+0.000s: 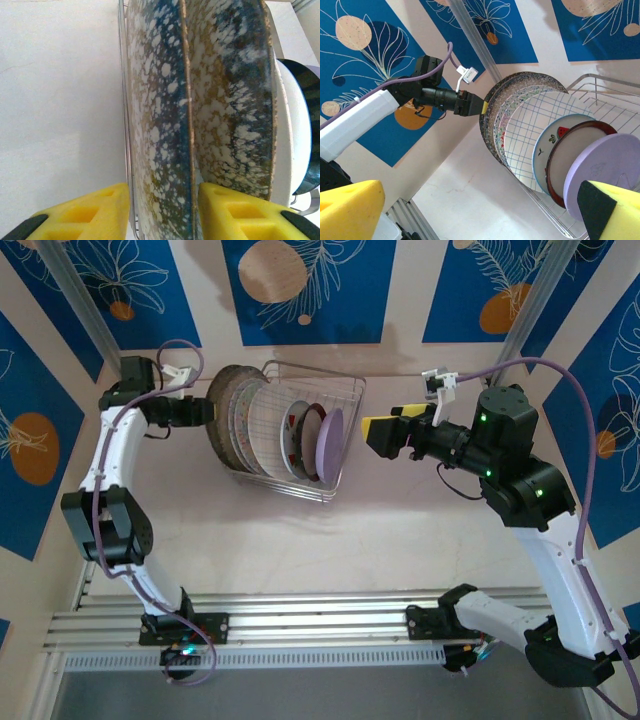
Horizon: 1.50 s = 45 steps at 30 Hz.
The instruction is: Unload the plates from the dish rack
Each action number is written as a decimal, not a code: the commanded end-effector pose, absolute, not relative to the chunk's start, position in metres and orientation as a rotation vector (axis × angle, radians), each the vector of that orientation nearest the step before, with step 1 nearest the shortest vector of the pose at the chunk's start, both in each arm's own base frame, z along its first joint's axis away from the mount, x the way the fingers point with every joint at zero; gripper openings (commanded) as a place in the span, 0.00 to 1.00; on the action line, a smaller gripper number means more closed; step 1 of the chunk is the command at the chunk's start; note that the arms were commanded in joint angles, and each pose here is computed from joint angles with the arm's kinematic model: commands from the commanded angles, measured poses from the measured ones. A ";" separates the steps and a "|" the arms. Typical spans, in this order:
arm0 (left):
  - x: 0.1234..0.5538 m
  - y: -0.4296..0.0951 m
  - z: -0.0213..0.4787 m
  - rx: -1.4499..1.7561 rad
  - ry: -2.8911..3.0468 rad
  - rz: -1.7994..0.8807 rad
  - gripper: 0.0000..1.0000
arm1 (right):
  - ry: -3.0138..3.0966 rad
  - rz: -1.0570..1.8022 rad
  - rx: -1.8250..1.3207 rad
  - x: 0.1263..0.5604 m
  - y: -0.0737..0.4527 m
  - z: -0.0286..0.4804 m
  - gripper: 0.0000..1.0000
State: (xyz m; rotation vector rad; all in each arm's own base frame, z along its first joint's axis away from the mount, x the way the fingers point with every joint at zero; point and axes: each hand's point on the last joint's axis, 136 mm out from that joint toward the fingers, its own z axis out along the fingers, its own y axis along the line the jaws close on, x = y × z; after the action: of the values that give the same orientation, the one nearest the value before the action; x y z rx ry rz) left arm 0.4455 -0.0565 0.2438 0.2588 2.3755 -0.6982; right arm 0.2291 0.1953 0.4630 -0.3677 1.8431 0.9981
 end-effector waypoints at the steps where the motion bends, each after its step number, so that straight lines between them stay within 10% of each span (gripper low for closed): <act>1: 0.450 -0.066 0.244 0.307 2.378 -0.695 0.39 | 1.854 1.025 -0.377 0.226 0.199 0.461 1.00; 14: 0.450 -0.066 0.246 0.314 2.383 -0.676 0.22 | 1.860 1.022 -0.369 0.226 0.199 0.460 1.00; 19: 0.452 -0.061 0.246 0.270 2.397 -0.651 0.00 | 1.866 1.023 -0.368 0.228 0.201 0.460 1.00; 45: 0.448 -0.076 0.281 0.285 2.333 -0.673 0.00 | 1.874 1.018 -0.366 0.230 0.202 0.456 1.00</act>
State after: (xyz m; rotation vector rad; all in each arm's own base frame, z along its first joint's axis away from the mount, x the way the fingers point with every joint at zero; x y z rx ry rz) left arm 0.4564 -0.0500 0.2480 0.2147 2.4057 -0.5422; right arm 0.2322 0.2012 0.4569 -0.3671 1.8706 1.0115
